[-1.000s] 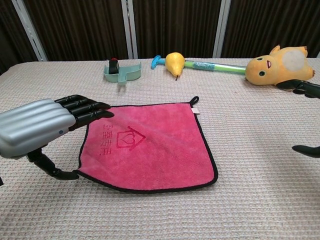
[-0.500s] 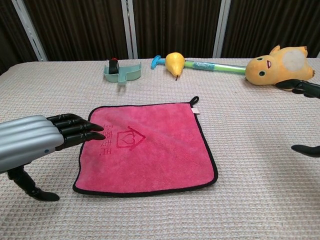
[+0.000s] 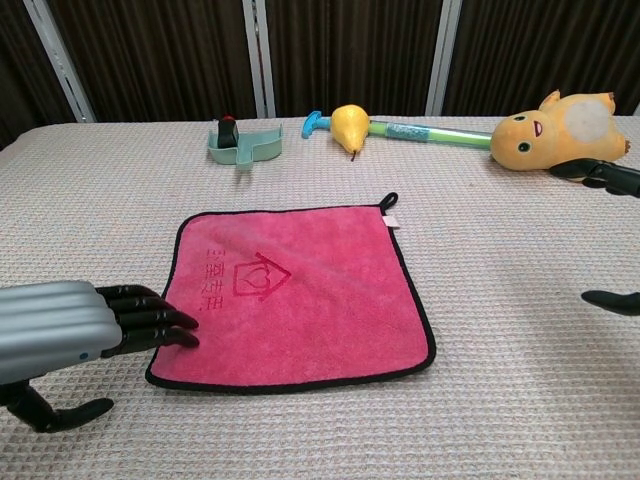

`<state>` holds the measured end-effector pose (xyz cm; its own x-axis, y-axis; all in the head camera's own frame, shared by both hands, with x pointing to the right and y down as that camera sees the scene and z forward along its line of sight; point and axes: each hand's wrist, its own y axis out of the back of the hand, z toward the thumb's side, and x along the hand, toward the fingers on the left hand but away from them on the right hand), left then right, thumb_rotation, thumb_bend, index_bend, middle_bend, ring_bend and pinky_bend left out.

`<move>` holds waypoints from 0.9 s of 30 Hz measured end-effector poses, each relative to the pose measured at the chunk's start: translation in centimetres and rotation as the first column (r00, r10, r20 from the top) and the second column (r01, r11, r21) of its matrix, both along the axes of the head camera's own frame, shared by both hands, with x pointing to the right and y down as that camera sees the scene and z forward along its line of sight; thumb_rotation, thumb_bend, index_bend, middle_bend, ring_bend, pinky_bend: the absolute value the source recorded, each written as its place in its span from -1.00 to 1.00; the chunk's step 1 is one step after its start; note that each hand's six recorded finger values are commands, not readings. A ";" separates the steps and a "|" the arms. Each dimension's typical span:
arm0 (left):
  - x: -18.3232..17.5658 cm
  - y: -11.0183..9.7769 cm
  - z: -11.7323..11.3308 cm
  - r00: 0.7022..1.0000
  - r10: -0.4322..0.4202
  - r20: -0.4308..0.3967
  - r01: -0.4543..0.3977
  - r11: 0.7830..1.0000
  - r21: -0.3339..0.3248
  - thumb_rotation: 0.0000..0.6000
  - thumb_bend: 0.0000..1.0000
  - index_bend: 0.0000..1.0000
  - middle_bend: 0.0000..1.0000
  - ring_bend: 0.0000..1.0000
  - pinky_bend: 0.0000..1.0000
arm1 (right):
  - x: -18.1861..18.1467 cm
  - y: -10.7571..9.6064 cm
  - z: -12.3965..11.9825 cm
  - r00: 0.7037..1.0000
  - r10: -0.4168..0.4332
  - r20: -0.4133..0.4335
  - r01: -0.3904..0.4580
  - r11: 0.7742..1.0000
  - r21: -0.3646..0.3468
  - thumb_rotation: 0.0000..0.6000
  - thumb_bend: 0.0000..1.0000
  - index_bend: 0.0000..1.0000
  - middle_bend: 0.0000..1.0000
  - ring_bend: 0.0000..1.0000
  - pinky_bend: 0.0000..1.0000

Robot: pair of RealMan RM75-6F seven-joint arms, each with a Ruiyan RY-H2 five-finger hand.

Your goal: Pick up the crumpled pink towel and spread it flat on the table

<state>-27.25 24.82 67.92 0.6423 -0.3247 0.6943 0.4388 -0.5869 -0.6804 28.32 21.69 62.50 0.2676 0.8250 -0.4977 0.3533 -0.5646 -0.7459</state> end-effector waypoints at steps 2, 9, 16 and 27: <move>-0.2 0.3 0.1 1.000 0.018 0.019 -0.017 1.000 -0.013 1.00 0.01 -0.98 -0.95 -1.00 -1.00 | 0.0 0.1 0.0 1.000 -0.002 0.000 0.002 1.000 -0.002 1.00 -0.45 -1.00 -1.00 -1.00 -1.00; -0.7 1.1 0.1 0.997 0.051 0.065 -0.048 0.998 -0.040 1.00 0.01 -0.98 -0.95 -1.00 -1.00 | 0.0 0.2 0.0 1.000 0.000 0.000 0.000 1.000 -0.002 1.00 -0.45 -1.00 -1.00 -1.00 -1.00; -0.6 0.2 -0.6 0.999 -0.002 0.039 0.002 1.000 0.001 1.00 -0.25 -1.00 -1.00 -1.00 -1.00 | -0.1 0.3 0.0 1.000 -0.003 0.005 0.003 1.000 0.003 1.00 -0.45 -1.00 -1.00 -1.00 -1.00; -0.9 -3.1 -2.6 0.952 -0.272 -0.142 0.292 0.945 0.146 1.00 -0.71 -1.00 -1.00 -1.00 -1.00 | 0.3 0.6 -0.3 1.000 -0.011 -0.008 0.011 1.000 0.026 1.00 -0.45 -1.00 -1.00 -1.00 -1.00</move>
<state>-28.14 21.77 65.37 0.5821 -0.6068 0.5413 0.1823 -0.5514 -0.8141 28.60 22.31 62.21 0.2730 0.8345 -0.4786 0.3407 -0.5491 -0.7631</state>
